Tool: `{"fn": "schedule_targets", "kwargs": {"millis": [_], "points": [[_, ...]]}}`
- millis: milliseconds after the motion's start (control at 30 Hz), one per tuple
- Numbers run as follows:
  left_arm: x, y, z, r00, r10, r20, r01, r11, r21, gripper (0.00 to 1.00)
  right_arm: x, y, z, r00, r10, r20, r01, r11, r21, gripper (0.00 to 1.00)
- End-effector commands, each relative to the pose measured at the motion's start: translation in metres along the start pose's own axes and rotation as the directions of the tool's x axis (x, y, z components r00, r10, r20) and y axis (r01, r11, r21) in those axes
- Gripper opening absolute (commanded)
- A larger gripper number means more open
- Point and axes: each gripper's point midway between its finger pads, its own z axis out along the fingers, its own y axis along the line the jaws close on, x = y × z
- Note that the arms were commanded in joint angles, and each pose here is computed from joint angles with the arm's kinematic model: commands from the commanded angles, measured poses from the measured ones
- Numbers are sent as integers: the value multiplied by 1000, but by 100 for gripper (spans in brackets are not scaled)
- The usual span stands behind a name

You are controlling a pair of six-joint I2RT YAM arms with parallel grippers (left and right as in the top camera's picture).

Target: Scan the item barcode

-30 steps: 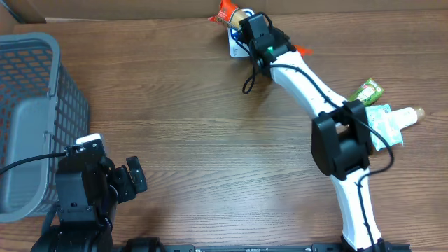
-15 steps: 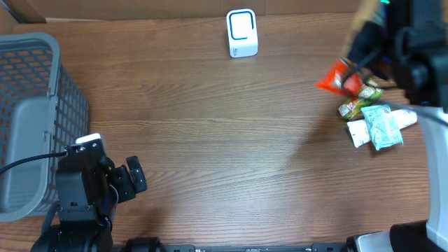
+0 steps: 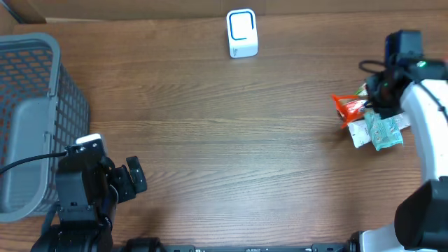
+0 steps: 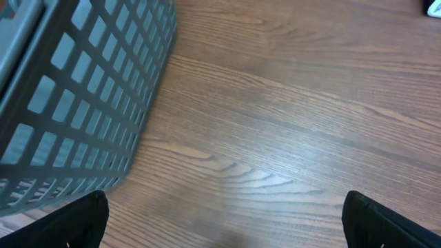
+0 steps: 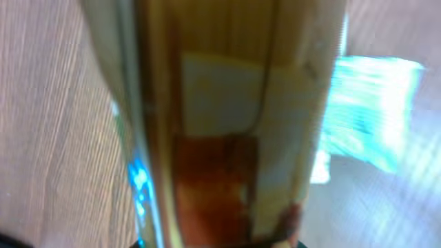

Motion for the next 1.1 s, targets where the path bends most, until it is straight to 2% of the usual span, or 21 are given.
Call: {"fn": "schedule_targets", "kwargs": {"millis": [0,100,133,200,233,300,433,467,767,1067], "points": [[0,4,0,1000,-14,6,15,1000,-19,99,2,-3,14,991,-129,32,130,991,-30,8],[0,4,0,1000,-14,6,15,1000,-19,100,6,-10,20,991,-133,23,133,991,-14,23],[0,4,0,1000,-14,6,15,1000,-19,100,6,-11,20,991,-134,20,134,991,-10,33],[0,4,0,1000,-14,6,15,1000,-19,100,8,-10,20,988,-156,13,157,988,-14,63],[0,4,0,1000,-14,6,15,1000,-19,99,9,-10,20,984,-178,4,178,984,-19,73],[0,4,0,1000,-14,6,15,1000,-19,100,13,-2,17,966,-257,-16,255,965,-59,82],[0,4,0,1000,-14,6,15,1000,-19,99,21,28,-7,887,-460,-27,445,871,-210,84],[0,4,0,1000,-14,6,15,1000,-19,100,21,35,-21,870,-493,-22,473,846,-248,88],[0,4,0,1000,-14,6,15,1000,-19,100,13,44,-104,841,-539,51,526,792,-311,91],[0,4,0,1000,-14,6,15,1000,-19,99,17,31,-124,834,-548,60,536,783,-316,90]]}}
